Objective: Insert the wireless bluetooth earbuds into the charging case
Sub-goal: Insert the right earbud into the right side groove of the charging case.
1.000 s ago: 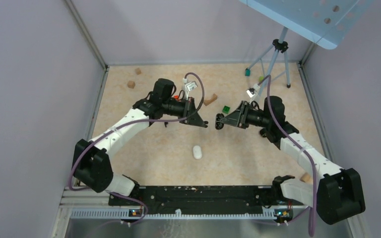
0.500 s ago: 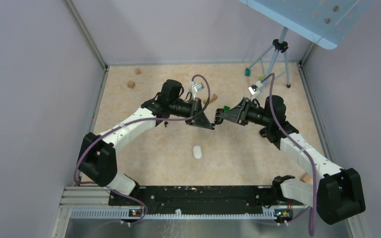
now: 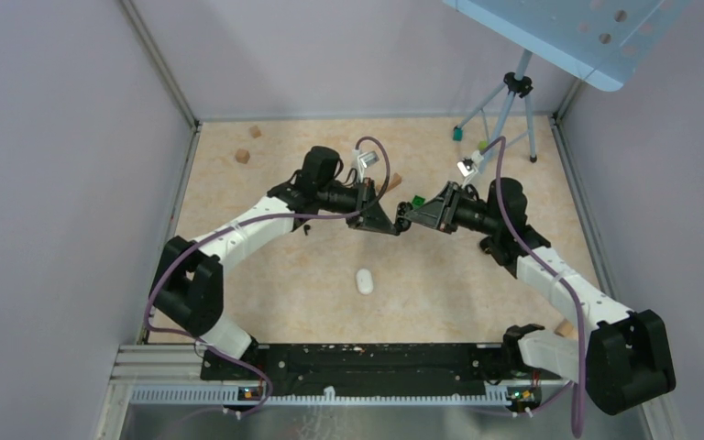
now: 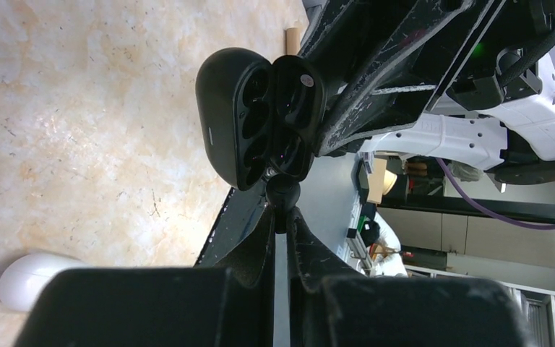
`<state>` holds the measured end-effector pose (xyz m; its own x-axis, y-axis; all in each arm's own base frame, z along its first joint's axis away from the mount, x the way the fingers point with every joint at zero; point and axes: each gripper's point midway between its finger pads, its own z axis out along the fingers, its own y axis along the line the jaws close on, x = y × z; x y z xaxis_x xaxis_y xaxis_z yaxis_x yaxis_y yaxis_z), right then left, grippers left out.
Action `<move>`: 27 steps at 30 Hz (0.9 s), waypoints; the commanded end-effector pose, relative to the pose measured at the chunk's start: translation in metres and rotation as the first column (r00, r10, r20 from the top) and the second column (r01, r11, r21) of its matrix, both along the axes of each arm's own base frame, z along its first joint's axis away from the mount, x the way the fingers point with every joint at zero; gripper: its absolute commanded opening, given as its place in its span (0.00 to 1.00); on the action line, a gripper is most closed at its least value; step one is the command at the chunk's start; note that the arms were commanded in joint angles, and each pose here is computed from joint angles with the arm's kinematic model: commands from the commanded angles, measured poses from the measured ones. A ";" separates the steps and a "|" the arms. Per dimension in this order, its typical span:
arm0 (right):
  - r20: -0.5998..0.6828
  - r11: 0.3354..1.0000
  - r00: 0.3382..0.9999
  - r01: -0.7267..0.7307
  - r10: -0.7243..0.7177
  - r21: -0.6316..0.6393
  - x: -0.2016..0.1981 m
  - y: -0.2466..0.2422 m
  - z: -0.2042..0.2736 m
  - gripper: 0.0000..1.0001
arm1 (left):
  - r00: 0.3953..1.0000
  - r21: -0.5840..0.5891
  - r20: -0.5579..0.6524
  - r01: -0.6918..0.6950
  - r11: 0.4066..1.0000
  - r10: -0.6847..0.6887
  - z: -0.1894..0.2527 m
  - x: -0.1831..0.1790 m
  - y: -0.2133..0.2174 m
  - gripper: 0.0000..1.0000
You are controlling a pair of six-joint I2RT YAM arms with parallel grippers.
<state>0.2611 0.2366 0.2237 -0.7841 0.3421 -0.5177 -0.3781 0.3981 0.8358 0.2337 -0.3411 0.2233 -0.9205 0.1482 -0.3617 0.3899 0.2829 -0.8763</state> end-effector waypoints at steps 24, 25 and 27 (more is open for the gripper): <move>0.064 0.995 0.993 -0.096 0.094 0.030 -0.010 0.014 0.011 0.00 | 0.995 0.030 0.099 -0.032 0.999 0.029 0.003 0.020 -0.006 0.00; 0.064 0.995 0.994 -0.096 0.093 0.032 -0.010 0.014 0.011 0.00 | 0.995 0.041 0.099 -0.032 0.999 0.027 0.001 0.020 -0.005 0.00; 0.067 0.995 0.993 -0.097 0.094 0.033 -0.010 0.014 0.012 0.00 | 0.994 0.065 0.106 -0.034 0.997 0.026 -0.002 0.022 -0.003 0.00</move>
<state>0.2545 0.2445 0.2229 -0.8015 0.3022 -0.5161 -0.4019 0.3668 0.8390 0.2459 -0.3424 0.2172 -0.9114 0.1398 -0.3870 0.4114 0.3311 -0.8492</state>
